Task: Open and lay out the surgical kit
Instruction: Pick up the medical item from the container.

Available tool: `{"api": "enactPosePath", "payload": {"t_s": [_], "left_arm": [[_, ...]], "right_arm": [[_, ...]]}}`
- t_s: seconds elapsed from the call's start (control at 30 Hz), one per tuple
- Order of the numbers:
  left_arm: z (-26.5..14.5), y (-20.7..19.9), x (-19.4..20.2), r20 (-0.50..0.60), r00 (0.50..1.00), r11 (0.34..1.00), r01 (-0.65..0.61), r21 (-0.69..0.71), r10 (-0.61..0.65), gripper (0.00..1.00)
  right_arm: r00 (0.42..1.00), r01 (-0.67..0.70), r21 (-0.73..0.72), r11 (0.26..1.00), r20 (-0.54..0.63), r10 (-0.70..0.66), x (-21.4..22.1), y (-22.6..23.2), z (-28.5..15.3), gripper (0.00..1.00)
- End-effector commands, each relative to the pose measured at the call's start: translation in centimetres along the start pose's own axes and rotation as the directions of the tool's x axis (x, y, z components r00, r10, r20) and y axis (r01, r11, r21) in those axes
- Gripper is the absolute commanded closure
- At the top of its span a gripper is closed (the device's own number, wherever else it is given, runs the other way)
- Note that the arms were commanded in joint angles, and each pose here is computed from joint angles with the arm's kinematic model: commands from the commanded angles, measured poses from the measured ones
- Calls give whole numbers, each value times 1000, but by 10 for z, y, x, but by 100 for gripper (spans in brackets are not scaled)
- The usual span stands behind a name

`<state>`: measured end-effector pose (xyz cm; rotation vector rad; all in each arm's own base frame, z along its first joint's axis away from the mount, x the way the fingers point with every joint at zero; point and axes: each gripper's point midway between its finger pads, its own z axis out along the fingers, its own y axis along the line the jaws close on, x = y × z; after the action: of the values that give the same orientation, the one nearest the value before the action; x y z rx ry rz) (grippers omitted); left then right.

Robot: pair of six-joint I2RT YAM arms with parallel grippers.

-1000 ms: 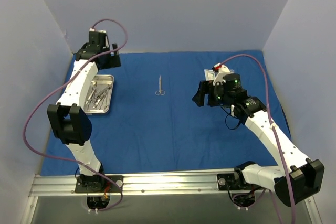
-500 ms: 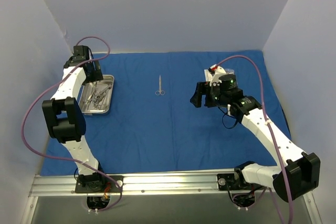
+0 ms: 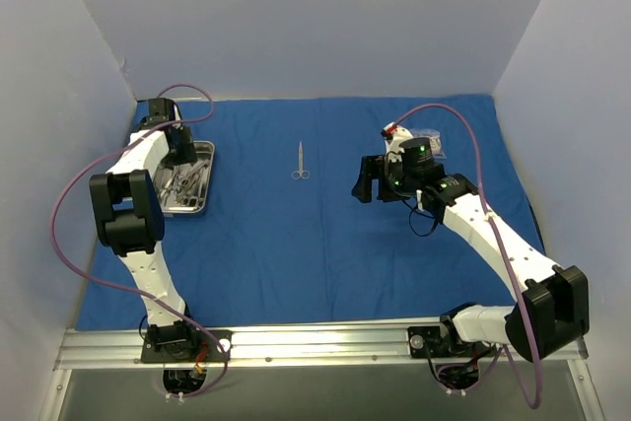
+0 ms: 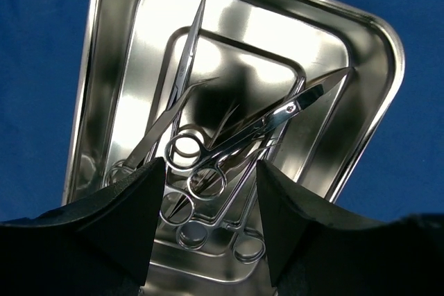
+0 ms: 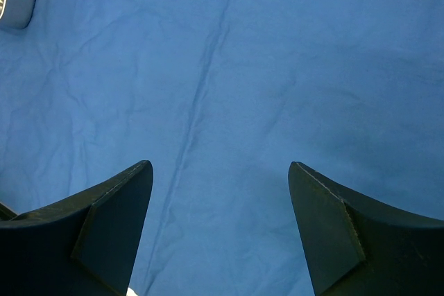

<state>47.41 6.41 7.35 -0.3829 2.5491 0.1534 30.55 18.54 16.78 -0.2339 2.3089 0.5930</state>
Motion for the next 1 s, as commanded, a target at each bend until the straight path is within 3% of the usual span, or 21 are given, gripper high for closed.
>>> {"api": "enactPosePath", "payload": {"t_s": [0.0,0.47,0.67,0.97], "left_arm": [[8,-12,-20,79,996,997,-38,68,33,38],[36,0,10,-26,999,999,-41,-28,40,41],[37,12,17,-54,998,994,22,-108,-28,52],[22,9,19,-65,987,985,142,-96,-149,56]], "right_arm": [[999,21,-20,1000,30,-21,-18,12,-2,25],[999,32,1,999,0,-32,-15,15,9,25],[999,38,9,999,-3,-38,-13,16,10,25],[999,39,9,999,5,-39,-12,20,10,25]]}}
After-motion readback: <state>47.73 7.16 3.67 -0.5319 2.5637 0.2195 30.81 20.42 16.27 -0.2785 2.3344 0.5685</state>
